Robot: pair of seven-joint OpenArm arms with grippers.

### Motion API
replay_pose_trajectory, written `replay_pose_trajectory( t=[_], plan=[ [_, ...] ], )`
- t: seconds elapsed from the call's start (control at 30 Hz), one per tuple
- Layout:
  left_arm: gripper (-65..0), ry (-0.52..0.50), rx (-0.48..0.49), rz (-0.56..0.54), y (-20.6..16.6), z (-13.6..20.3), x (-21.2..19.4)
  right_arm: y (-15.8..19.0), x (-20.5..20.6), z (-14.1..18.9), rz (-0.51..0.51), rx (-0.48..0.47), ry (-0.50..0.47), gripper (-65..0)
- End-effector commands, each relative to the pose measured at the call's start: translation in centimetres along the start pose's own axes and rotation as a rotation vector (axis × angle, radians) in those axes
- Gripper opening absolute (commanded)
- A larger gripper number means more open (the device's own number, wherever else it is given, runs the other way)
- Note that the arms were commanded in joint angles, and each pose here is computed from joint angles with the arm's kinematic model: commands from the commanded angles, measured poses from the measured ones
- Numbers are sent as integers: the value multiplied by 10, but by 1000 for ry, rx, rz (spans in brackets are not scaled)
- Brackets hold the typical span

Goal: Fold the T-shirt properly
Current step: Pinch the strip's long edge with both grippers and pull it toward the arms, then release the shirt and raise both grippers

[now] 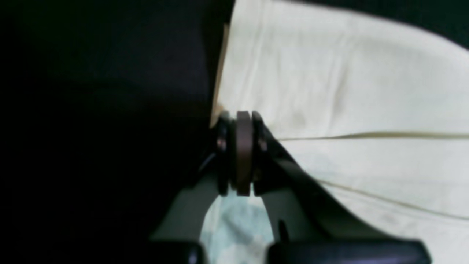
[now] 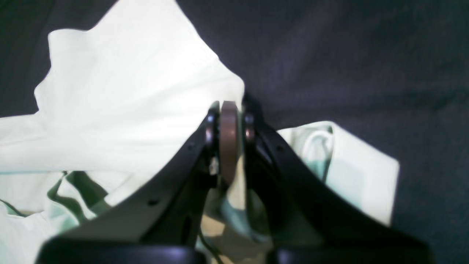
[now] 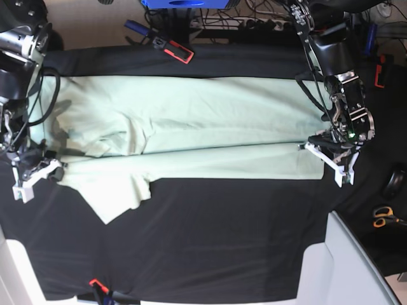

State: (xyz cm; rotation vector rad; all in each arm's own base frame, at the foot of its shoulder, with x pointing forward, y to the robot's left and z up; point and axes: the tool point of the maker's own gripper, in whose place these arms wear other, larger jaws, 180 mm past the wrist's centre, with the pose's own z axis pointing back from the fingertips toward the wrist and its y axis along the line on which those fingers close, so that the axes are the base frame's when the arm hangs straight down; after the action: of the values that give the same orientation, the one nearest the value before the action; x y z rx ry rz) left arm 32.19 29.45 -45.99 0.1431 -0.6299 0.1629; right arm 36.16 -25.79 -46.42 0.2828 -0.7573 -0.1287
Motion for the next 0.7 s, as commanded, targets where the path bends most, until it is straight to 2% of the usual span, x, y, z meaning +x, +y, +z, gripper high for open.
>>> replay_pose_trajectory(
  t=[0.0, 0.07, 0.13, 0.2, 0.27, 0.37, 0.43, 0.5, 0.67],
  plan=[
    [-650, -56, 16, -5, 7, 4, 22, -7, 23, 6, 4, -8, -63, -650],
    [-650, -60, 15, -4, 7, 4, 24, -7, 19, 6, 2, -9, -55, -644],
    [-650, -59, 15, -4, 7, 4, 23, -7, 13, 6, -1, -9, -25, -588],
    [-650, -52, 13, -20, 4, 3, 23, -14, 11, 10, -24, -22, -12, -495],
    [-595, -46, 0, -57, -5, 3, 23, -21, 10, 13, -55, -36, -9, -422],
    [-413, -40, 9, -67, -3, 11, 30, -23, 17, 17, -50, -42, -23, -344],
    [-319, -65, 30, -71, 3, 22, 40, -23, 32, 23, -15, -51, -57, -322],
    [-269, -102, 48, -78, 7, 35, 56, -22, 41, 30, 20, -61, -74, -321],
    [-259, -167, 91, -98, 14, 61, 88, -10, 72, 31, 74, -49, -117, -319]
  ],
)
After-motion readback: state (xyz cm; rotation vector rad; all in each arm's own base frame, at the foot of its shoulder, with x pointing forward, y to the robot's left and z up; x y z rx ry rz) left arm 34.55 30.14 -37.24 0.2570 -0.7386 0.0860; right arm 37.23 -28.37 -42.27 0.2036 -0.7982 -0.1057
